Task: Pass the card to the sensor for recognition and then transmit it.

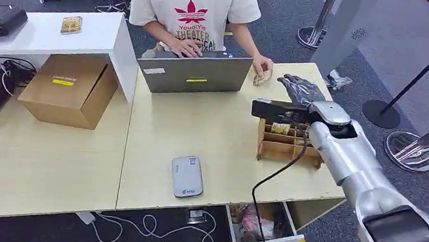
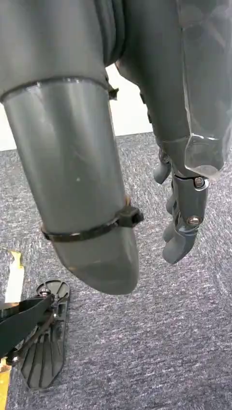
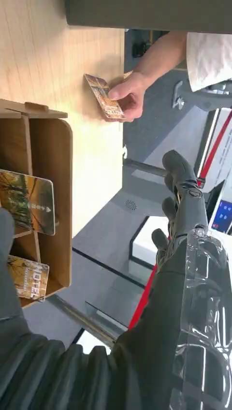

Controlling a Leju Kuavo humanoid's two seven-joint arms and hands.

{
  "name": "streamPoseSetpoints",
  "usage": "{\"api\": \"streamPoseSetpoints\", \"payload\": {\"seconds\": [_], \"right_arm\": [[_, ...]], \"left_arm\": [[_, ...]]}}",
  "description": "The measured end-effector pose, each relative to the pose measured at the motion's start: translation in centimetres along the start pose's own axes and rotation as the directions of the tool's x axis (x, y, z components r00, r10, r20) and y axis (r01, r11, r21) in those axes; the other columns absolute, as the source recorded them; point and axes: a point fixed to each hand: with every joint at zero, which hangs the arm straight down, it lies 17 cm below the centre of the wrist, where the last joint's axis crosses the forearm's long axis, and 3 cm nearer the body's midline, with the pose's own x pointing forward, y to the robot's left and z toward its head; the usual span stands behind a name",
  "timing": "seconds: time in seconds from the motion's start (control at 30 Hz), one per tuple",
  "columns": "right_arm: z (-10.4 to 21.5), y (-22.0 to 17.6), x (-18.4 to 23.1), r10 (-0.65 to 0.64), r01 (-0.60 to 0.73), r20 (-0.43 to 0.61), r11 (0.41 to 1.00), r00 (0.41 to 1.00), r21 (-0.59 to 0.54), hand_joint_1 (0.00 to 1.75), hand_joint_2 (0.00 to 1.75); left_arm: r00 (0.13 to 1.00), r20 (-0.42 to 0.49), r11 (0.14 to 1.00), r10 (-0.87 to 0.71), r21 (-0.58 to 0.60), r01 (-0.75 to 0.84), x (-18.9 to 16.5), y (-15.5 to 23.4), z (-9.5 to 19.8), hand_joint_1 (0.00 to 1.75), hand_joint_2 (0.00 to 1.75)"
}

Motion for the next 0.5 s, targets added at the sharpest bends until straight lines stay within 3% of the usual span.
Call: {"api": "streamPoseSetpoints", "payload": {"seconds": [0.2, 0.37, 0.5], "right_arm": [[0.0, 0.4, 0.1, 0.004, -0.004, 0.0, 1.0, 1.0, 0.007, 0.45, 1.75], [-0.02, 0.56, 0.19, 0.009, -0.009, 0.0, 1.0, 1.0, 0.011, 0.66, 1.75], [-0.05, 0.84, 0.24, 0.014, -0.014, 0.001, 1.0, 1.0, 0.018, 0.66, 1.75]], "left_arm": [[1.0, 0.0, 1.0, 0.002, 0.0, -0.002, 0.0, 0.0, 0.0, 0.0, 0.0], [1.0, -0.002, 1.0, 0.002, 0.0, -0.002, -0.02, 0.0, 0.0, 0.0, 0.0], [1.0, -0.004, 1.0, 0.006, 0.001, -0.006, -0.05, -0.01, 0.0, 0.0, 0.0]]}}
